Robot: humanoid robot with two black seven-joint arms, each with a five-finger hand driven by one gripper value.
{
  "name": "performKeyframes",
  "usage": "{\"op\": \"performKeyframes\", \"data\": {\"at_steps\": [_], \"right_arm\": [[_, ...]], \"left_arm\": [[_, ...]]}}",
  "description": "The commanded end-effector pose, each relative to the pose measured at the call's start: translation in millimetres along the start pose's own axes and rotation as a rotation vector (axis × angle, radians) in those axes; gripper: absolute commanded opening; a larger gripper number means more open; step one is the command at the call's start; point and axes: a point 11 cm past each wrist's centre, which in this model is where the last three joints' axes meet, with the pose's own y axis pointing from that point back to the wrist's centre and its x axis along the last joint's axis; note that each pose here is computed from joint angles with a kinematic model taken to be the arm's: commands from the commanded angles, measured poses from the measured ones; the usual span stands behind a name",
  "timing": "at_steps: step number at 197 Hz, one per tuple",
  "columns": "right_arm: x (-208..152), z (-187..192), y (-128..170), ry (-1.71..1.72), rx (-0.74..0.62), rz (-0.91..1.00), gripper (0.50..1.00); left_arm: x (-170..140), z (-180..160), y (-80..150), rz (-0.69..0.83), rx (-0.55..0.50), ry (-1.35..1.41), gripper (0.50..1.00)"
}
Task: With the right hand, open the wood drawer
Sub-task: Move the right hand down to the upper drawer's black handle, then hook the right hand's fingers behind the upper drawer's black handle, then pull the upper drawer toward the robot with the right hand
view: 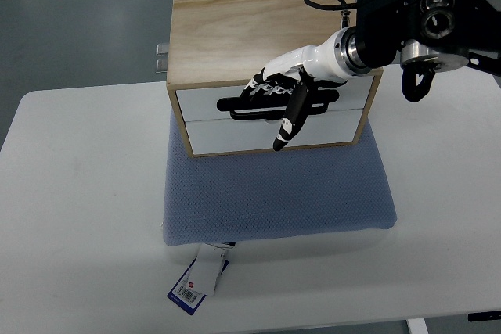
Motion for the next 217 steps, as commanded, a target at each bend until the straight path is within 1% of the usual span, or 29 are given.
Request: {"op": "performKeyframes", "data": {"at_steps": [1, 60, 62, 75, 114, 163, 166, 183, 184, 188, 217], "right_arm": [[2, 5, -3, 0.010, -0.018, 0.003, 0.942], [-1, 16, -17, 0.030, -0.056, -0.020, 0.940], [-2, 22, -22, 0.026, -0.068, -0.020, 0.942], [-3, 27, -25, 0.020, -0.077, -0.023, 0.942], [-11, 31, -27, 0.043, -0.085, -0.076, 0.942], [-16, 30, -20, 0.071, -0.072, -0.137, 0.942], [-21, 28, -16, 0.090, -0.063, -0.169, 0.942], [-25, 27, -13, 0.098, -0.056, -0.187, 0.944], [-30, 25, -10, 0.105, -0.041, -0.212, 0.944], [-33, 24, -9, 0.106, -0.037, -0.224, 0.944], [-41, 26, 0, 0.112, -0.020, -0.274, 0.942]], "left_arm": [[0, 0, 0, 0.000, 0.001, 0.000, 1.000], [1, 0, 0, 0.002, -0.001, 0.000, 1.000], [1, -1, 0, 0.002, 0.000, 0.000, 1.000], [0, -1, 0, 0.000, 0.000, 0.000, 1.000], [1, -1, 0, 0.002, 0.000, 0.000, 1.000], [1, -1, 0, 0.003, 0.000, 0.002, 1.000], [1, -1, 0, 0.003, 0.000, 0.000, 1.000], [1, -1, 0, 0.003, 0.000, 0.000, 1.000], [1, -1, 0, 0.003, 0.000, 0.002, 1.000], [1, -1, 0, 0.003, 0.000, 0.002, 1.000], [1, -1, 0, 0.003, 0.002, 0.000, 1.000]]}}
